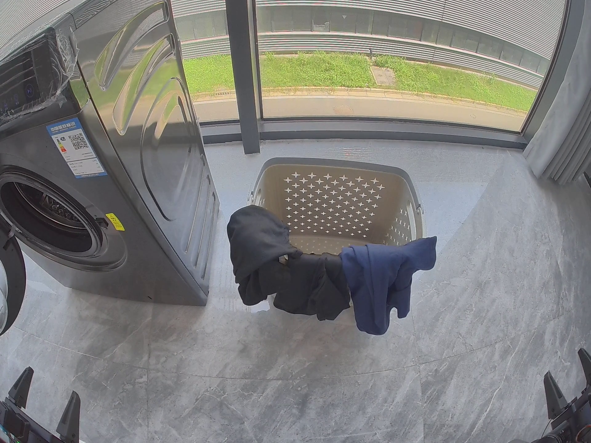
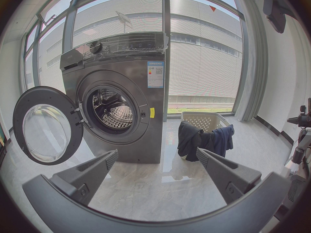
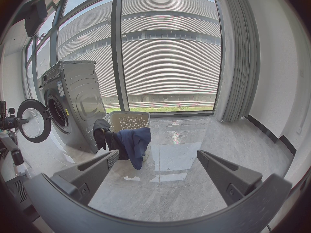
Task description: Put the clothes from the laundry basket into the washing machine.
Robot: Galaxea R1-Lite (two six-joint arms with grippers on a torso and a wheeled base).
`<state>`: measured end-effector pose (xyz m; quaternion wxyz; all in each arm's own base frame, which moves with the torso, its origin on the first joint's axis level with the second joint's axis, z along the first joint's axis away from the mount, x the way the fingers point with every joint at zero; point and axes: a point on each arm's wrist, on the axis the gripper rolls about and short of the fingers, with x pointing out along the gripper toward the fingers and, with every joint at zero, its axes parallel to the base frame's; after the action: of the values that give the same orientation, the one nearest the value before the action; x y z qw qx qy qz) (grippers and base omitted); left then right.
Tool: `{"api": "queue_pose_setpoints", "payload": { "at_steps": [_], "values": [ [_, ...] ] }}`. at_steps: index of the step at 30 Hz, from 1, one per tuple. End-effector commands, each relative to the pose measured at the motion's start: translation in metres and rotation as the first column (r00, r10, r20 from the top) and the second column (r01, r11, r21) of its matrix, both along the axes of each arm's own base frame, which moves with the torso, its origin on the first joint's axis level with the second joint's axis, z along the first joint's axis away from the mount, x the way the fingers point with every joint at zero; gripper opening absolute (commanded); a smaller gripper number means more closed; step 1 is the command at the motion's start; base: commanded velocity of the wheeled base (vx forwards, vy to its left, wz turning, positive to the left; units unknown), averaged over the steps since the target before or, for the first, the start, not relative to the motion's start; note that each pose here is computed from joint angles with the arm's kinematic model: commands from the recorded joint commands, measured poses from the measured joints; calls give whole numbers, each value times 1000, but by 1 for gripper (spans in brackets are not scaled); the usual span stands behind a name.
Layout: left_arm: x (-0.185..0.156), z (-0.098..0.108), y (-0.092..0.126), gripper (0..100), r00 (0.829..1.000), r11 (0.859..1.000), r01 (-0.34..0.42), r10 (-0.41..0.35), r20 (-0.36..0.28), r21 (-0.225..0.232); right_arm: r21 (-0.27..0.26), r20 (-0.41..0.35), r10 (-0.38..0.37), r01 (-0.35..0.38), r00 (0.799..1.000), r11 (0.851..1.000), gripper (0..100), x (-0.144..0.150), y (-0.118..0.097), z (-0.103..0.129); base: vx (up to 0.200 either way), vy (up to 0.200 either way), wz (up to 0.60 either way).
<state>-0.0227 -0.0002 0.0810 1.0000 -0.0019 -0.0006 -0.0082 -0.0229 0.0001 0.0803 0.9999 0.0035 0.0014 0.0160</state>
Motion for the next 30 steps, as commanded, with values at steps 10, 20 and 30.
{"api": "queue_pose_setpoints", "payload": {
  "at_steps": [10, 20, 30],
  "values": [
    [0, -5, 0, 100, 1000, 1000, -1, 1, -1, -1, -1, -2, 0, 0, 1000, 1000, 100, 0, 0, -5, 0, 0, 0],
    [0, -5, 0, 100, 1000, 1000, 0, 0, -1, -2, 2, 0, -24, 24, 1000, 1000, 100, 0, 0, -5, 160, 0, 0],
    [0, -5, 0, 100, 1000, 1000, 0, 0, -3, -2, -10, 127, -7, 9, 992, 1000, 100, -8, 0, 22, 80, 0, 0]
  ]
}}
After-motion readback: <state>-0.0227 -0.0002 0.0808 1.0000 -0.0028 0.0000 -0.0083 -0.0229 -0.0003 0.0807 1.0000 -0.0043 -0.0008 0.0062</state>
